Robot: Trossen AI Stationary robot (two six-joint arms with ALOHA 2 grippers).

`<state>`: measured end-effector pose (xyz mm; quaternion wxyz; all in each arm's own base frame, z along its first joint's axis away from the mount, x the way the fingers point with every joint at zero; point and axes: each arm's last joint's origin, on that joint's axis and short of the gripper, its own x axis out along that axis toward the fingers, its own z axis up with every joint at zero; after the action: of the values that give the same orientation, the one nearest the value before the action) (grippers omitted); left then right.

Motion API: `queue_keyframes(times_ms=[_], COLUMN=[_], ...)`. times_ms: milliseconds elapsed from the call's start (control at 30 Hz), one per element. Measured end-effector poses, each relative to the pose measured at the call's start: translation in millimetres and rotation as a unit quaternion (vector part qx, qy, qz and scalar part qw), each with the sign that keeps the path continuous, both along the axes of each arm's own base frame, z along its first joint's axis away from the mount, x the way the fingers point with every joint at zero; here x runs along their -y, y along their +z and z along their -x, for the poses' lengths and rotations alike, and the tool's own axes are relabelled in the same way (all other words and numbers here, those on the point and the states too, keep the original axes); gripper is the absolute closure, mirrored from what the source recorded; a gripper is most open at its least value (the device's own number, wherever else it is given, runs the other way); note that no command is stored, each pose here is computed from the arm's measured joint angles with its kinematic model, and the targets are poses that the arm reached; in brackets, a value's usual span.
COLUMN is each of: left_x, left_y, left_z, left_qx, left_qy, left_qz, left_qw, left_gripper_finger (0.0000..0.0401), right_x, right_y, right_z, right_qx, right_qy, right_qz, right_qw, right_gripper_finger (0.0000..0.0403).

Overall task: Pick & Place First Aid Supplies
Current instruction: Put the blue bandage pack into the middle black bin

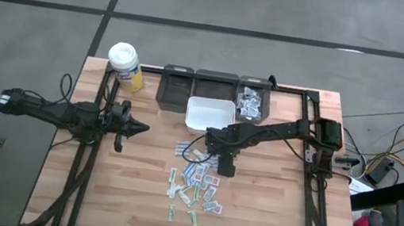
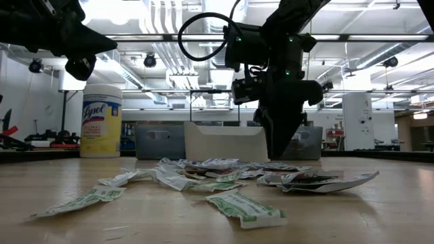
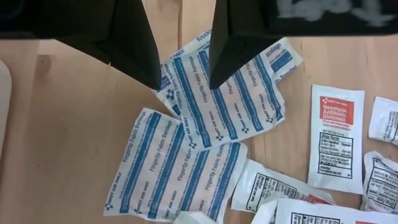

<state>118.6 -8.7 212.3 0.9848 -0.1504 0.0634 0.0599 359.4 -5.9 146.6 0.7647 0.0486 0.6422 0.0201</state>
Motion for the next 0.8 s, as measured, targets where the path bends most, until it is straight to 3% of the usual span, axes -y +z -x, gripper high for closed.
queue_keyframes(times_ms=[800], left_x=[0.0], left_y=[0.0], left_z=[0.0], left_qx=[0.0], left_qy=[0.0], left_qz=[-0.002], left_qw=[1.0], left_gripper_finger=[0.0401], right_x=[-0.2], right_y=[-9.4], right_z=[2.8], right_qx=[0.0], right_qy=[-0.025], right_qz=[-0.015], right_qw=[1.0], right_gripper_finger=[0.0297])
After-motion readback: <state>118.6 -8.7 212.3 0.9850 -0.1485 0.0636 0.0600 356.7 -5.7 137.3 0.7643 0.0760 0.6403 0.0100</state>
